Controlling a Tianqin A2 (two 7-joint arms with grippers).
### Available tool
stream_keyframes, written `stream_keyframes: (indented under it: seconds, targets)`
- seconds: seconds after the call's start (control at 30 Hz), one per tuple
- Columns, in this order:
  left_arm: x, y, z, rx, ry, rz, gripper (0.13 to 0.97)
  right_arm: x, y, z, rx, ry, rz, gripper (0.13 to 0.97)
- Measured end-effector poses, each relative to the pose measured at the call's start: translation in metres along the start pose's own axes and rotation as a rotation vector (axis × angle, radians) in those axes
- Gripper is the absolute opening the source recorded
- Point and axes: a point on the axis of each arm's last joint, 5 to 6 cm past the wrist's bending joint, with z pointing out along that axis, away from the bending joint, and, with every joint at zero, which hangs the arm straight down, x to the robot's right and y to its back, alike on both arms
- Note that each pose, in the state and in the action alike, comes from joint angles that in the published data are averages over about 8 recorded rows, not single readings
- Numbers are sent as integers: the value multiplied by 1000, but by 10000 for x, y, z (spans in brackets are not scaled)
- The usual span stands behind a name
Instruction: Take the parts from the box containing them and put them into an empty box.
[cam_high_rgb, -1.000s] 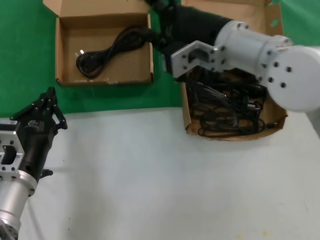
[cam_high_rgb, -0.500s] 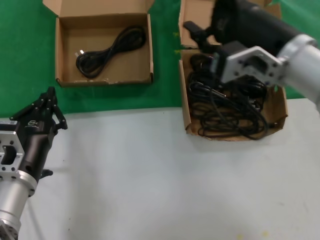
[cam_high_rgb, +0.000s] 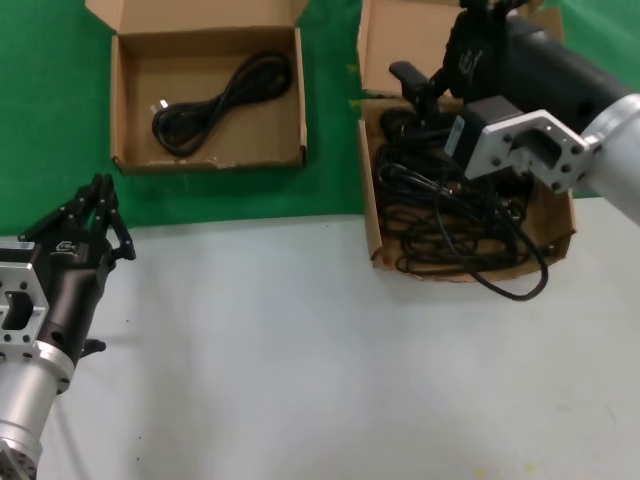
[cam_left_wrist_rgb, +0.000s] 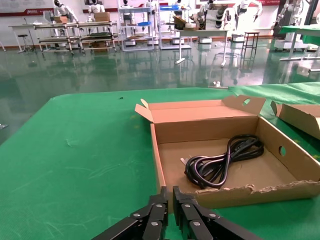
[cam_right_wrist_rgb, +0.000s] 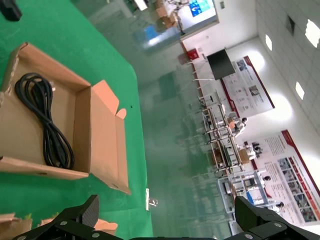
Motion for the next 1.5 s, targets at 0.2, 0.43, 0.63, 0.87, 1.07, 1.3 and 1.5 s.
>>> stream_keyframes:
  seconds: [0.2,0.43,0.63,0.87,1.07,1.3,1.5]
  targets:
    - [-3,4,-4,-1,-2,0,173,-120,29,-35,1,4,93,942]
    - [-7,10,-10,-3,-5,0,254,-293,71,-95,-7,12,226,966]
    - [-11,15,-15,-5,-8,0,345,-447,109,-158,-21,21,345,966]
    - [-15,21,-20,-7,-11,0,477,-627,153,-243,-48,35,483,966]
    - [-19,26,-25,-9,-14,0,638,-784,190,-327,-79,48,601,966]
    - [-23,32,-31,-11,-17,-1,768,-969,232,-438,-125,66,737,966]
    - [-26,37,-37,-13,-19,-1,812,-1128,266,-543,-172,84,851,966]
